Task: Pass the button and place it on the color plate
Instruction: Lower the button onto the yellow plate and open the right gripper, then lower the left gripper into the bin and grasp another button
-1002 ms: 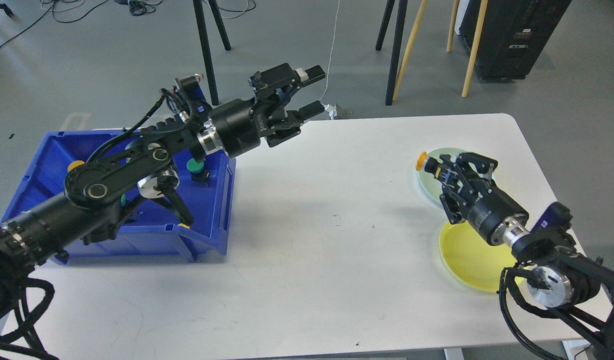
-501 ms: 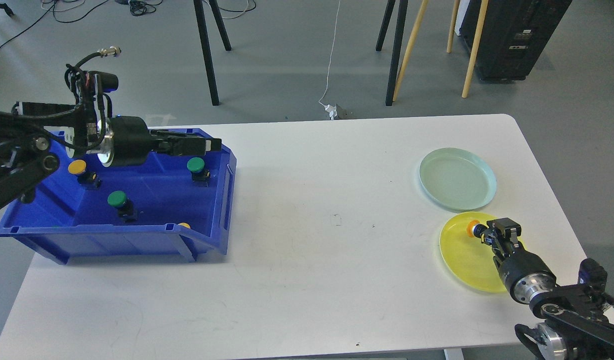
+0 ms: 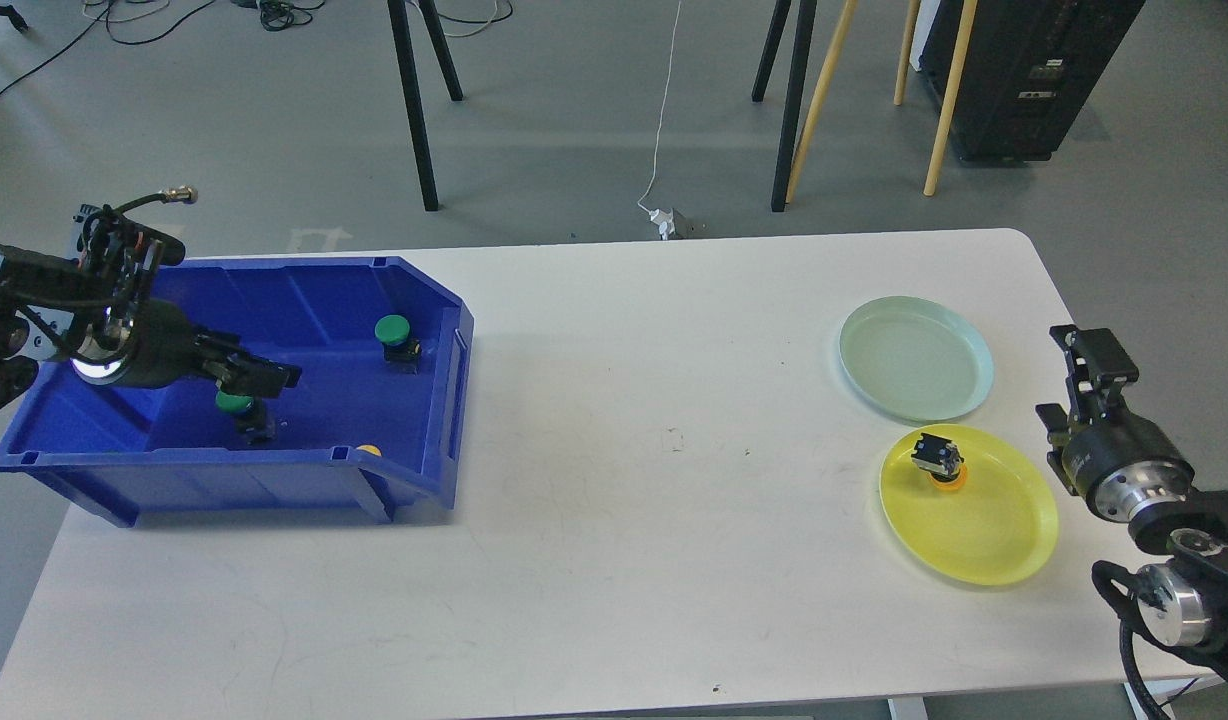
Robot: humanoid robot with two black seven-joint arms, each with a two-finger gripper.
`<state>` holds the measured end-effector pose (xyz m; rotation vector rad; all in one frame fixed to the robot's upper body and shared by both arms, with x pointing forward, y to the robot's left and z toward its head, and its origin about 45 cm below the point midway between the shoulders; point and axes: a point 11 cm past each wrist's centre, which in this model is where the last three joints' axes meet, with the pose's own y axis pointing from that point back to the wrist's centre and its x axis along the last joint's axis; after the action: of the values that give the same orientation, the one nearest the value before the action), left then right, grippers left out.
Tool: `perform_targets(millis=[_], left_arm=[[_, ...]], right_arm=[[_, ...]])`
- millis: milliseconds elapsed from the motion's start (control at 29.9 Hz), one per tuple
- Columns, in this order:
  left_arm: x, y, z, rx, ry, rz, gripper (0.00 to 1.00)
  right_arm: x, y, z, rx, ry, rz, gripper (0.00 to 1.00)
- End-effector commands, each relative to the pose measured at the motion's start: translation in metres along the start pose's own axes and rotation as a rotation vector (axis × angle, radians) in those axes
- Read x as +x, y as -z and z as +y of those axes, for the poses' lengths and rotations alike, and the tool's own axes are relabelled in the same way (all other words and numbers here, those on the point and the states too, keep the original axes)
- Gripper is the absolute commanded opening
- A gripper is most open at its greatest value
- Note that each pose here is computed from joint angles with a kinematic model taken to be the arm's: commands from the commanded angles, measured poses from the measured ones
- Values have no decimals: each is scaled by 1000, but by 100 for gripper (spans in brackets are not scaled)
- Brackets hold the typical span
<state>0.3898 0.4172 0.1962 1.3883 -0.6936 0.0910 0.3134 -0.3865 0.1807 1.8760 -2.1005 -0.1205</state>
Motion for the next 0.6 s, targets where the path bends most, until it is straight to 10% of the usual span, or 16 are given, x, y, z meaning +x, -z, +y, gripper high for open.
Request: perform_targets(millis=[0, 568], left_arm=[[-9, 9, -10, 30, 26, 32, 89], [-26, 23, -30, 107, 87, 52, 89]], right_arm=[[4, 20, -7, 49, -21, -32, 100], [-11, 11, 0, 34, 13, -58, 100]])
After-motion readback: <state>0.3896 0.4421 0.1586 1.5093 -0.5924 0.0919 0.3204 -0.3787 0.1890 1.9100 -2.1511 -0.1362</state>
